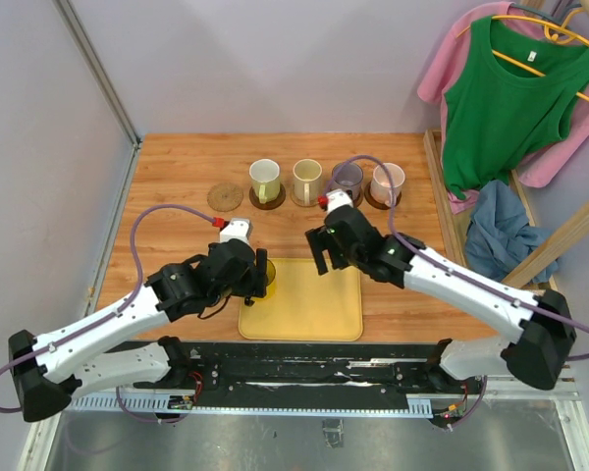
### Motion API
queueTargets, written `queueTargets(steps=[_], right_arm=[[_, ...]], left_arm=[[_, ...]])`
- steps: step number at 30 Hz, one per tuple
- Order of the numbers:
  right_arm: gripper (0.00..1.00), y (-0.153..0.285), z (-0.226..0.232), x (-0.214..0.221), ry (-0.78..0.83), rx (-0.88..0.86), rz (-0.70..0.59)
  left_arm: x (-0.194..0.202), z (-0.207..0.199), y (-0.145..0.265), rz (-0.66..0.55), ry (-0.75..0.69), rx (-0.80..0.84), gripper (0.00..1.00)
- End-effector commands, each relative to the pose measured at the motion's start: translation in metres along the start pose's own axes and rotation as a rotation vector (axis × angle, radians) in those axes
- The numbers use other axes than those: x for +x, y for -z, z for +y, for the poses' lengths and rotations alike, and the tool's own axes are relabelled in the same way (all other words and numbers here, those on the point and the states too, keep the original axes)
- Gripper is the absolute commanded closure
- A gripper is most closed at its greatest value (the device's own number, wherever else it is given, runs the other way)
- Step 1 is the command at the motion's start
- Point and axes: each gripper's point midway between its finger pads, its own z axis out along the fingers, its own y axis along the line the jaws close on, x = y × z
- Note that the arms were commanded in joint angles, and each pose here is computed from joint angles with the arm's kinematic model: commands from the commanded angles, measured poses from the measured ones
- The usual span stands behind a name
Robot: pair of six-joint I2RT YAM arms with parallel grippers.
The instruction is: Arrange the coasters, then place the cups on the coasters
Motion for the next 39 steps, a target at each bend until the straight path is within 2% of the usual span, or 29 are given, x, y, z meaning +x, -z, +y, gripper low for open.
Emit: queueTargets(steps=[1, 5, 9, 14, 33, 39], right_arm=[[0.16, 0.025, -0.080, 0.012, -0.102, 0.293, -0.029], [0.14, 0.040, -0.117, 0.014, -0.166, 0.378, -0.086], [0.13, 0.044, -0.132, 0.015, -0.198, 0.394, -0.131], [0.13, 0.036, -0.126, 0.016, -0.195, 0.347, -0.140], [0.13, 0.018, -0.118, 0.021, -0.198, 0.311, -0.095], [0.13, 0.011, -0.114, 0.025, -0.198, 0.296, -0.071]], left_arm=[[0.004, 0.009, -0.003, 0.028, -0.001, -0.070, 0.20], [0.013, 0.010, -0.008, 0.077, 0.006, -0.102, 0.20], [0.031, 0.015, -0.015, 0.149, 0.009, -0.146, 0.20], [0.050, 0.017, -0.027, 0.182, 0.030, -0.165, 0.30], [0.090, 0.024, -0.062, 0.219, 0.018, -0.172, 0.40], [0.092, 0.024, -0.068, 0.204, 0.013, -0.170, 0.42]])
